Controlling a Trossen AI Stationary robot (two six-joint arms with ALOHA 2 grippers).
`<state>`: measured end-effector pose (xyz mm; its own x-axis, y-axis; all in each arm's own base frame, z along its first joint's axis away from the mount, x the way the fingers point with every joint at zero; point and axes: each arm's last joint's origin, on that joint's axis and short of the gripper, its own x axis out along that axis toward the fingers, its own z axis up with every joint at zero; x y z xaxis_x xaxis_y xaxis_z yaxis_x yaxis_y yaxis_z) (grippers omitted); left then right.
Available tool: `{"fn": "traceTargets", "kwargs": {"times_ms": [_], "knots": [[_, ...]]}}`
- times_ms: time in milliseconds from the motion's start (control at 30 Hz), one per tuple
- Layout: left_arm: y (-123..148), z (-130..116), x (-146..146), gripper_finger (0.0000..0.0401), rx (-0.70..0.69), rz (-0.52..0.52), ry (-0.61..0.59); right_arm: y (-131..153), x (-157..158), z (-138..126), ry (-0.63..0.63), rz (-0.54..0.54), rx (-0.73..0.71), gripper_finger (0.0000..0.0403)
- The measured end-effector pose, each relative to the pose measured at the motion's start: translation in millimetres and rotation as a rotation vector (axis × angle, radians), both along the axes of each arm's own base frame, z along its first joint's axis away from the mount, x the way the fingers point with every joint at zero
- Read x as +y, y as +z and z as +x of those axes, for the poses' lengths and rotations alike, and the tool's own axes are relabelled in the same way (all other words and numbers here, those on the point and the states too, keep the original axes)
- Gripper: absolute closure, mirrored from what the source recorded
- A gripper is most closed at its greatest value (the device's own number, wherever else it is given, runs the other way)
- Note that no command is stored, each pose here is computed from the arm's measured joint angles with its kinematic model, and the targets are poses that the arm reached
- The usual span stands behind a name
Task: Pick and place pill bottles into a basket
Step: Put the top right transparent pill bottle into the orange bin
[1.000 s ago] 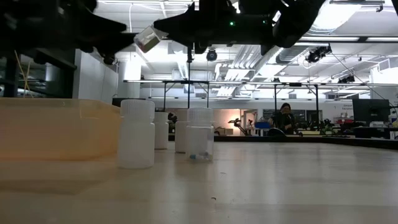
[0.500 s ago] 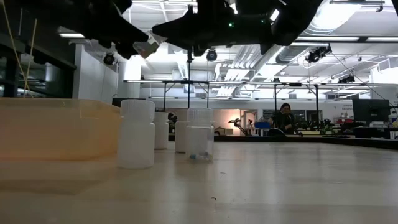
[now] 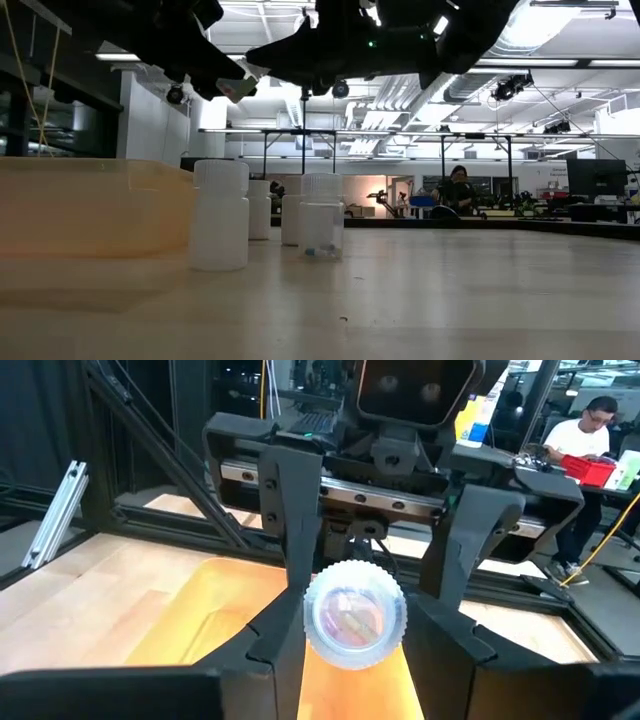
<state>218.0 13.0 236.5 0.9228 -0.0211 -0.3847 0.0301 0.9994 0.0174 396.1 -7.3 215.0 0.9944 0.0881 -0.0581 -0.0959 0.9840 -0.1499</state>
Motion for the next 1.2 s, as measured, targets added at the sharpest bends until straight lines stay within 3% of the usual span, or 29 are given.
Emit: {"fn": "traceTargets", "kwargs": {"times_ms": [467,700,867,1200], "knots": [[1.0,-1.4,-0.2,0.0230,-0.003,0.014,-0.009,0.3,-0.1,0.0,-0.002,0.000,-0.003,0.0247],[4.9,-8.1,-0.3,0.0215,-0.003,0.021,0.002,0.7,-0.5,-3.3,-0.007,0.002,0.057,0.0214],[1.5,-18.9,0.0,0.0215,0.083,-0.018,0.053,1.7,-2.9,-8.9,-0.044,0.001,0.138,0.0209],[-11.7,-33.9,3.0,0.0219,0.257,-0.185,0.311,-0.8,-3.6,-10.4,-0.059,0.005,0.182,0.0210]]}}
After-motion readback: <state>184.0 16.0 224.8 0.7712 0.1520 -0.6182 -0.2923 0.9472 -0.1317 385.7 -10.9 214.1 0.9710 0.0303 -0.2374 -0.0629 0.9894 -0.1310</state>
